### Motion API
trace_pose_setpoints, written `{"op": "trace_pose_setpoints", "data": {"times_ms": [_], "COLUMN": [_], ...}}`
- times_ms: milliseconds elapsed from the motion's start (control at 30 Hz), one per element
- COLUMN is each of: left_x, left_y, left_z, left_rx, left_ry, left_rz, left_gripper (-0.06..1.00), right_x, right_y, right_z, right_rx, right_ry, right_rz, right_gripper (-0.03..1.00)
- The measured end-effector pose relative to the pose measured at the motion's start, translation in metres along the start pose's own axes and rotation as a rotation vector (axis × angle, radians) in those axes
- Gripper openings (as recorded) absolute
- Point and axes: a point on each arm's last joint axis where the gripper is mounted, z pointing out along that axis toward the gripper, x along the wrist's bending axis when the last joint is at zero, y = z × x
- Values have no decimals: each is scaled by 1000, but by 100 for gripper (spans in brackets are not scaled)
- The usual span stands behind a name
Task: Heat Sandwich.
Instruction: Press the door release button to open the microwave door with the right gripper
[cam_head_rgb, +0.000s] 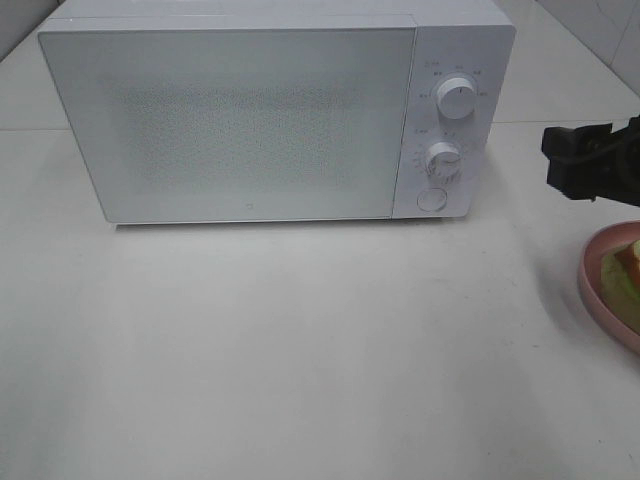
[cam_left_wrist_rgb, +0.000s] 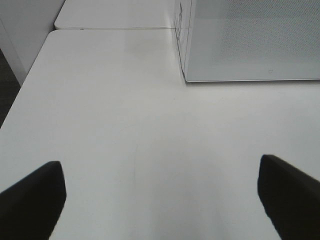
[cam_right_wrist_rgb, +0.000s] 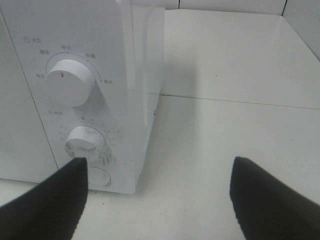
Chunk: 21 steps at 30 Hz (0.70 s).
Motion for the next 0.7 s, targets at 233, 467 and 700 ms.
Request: {"op": "trace_pose_setpoints", "data": {"times_ms": [233, 467, 700], "left_x": [0, 0, 0], "left_y": [0, 0, 0], "left_z": [0, 0, 0], "left_rx": [0, 0, 0], "left_ry": [0, 0, 0], "left_rz": [0, 0, 0], "left_gripper": [97, 97, 97], "right_x": [29, 54, 76], "right_y": [-25, -40, -50], "right_z": [7, 10, 7], "right_rx": [-18, -30, -52], "right_ry": [6, -23, -21], "right_rz": [5, 17, -6], "right_gripper": [76, 76, 76]}}
